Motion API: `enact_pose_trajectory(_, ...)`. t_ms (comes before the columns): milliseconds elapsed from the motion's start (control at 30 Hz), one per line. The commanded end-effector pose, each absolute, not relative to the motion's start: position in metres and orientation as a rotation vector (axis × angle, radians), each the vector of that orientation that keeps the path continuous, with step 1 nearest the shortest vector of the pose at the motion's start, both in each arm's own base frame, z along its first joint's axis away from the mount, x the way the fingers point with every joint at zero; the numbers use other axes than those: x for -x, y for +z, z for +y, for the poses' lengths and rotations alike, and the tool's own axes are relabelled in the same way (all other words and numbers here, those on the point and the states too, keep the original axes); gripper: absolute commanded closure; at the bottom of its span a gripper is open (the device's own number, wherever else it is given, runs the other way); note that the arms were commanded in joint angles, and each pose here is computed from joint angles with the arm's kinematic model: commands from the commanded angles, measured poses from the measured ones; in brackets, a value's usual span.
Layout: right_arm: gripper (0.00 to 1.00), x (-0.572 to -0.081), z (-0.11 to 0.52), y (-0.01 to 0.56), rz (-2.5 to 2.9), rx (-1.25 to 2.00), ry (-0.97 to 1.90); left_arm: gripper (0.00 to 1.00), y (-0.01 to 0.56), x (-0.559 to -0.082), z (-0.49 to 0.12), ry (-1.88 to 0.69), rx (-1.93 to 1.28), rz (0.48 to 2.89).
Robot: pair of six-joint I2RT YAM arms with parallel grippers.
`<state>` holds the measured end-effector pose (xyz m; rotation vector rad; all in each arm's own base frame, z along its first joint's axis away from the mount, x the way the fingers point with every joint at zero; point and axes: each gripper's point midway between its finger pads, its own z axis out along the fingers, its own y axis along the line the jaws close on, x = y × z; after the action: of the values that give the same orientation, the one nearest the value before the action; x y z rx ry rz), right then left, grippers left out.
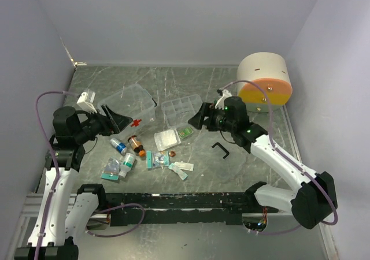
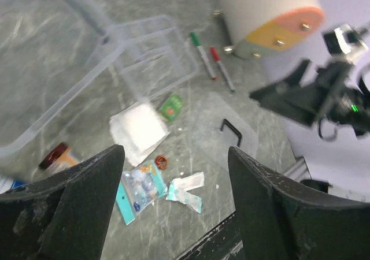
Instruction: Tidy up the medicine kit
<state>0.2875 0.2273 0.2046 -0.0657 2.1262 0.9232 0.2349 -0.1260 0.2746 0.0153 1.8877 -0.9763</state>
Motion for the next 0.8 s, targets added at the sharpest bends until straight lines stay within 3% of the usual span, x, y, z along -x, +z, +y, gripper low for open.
enact_pose_trajectory(0, 0.21, -0.268, 0.232, 0.171, 2.223, 0.114, 0.799, 0.18, 0.224, -0.245, -0.092, -0.777, 0.345, 2.070)
enact_pose_trajectory(267, 0.24, -0.237, 0.288, 0.140, 2.271, 0.248, 0.871, 0.24, 0.177, -0.233, -0.075, -0.665, 0.521, 2.208)
enact_pose_trajectory(500, 0.32, -0.219, 0.380, 0.112, 2.283, 0.499, 0.849, 0.25, 0.190, -0.237, -0.063, -0.608, 0.587, 2.126)
enact_pose_trajectory(767, 0.36, -0.227, 0.440, 0.098, 2.211, 0.601, 0.876, 0.25, 0.207, -0.242, -0.051, -0.538, 0.610, 2.072)
